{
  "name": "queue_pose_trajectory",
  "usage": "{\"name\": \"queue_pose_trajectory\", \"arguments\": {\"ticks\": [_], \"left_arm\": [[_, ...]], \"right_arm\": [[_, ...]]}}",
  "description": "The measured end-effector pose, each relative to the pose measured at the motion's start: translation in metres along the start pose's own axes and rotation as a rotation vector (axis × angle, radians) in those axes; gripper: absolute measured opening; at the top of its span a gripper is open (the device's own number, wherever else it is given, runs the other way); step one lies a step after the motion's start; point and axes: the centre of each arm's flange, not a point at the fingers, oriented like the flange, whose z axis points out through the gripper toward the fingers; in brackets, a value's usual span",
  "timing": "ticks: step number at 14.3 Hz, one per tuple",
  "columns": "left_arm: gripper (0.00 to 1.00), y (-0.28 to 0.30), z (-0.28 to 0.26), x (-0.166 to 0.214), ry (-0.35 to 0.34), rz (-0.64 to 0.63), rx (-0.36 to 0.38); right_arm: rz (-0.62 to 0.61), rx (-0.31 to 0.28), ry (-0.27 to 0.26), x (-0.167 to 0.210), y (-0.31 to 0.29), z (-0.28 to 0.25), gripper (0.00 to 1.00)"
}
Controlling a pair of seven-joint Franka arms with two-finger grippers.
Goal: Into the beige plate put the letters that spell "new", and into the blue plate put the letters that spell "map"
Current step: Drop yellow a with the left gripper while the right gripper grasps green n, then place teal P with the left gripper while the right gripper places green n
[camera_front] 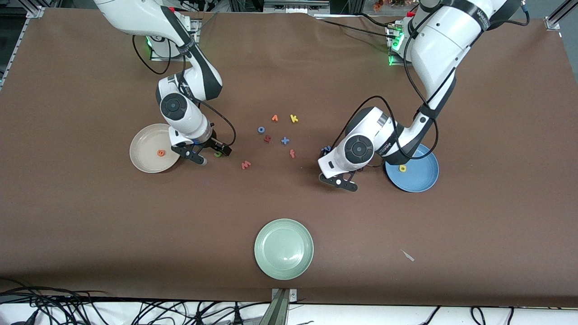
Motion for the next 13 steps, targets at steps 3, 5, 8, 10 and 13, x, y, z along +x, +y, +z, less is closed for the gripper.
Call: {"name": "queue_pose_trajectory", "arguments": {"ticks": [3,5,8,10,13], "left_arm": [[1.0,0.006,0.011,-0.001,-0.011,0.005,-0.001],[1.0,0.013,0.013,-0.003,-0.01,-0.002,0.015],[0.83,0.017,0.018,-0.003,0.005,0.018,0.072],[0.61,0.015,0.023,-0.003,-0.001,0.015,0.075],[0.44,0.014,0.024,-0.001,0.002,0.014,0.072]], "right_arm": [[-0.001,0.009,0.007,0.0,-0.001,0.007,0.99],[-0.003,0.012,0.01,0.0,-0.001,0.011,0.96],[-0.006,0.013,0.012,0.001,-0.001,0.016,0.89],[-0.012,0.013,0.012,0.001,0.0,0.02,0.85],[-0.012,0.013,0.014,0.003,0.001,0.021,0.79]]}}
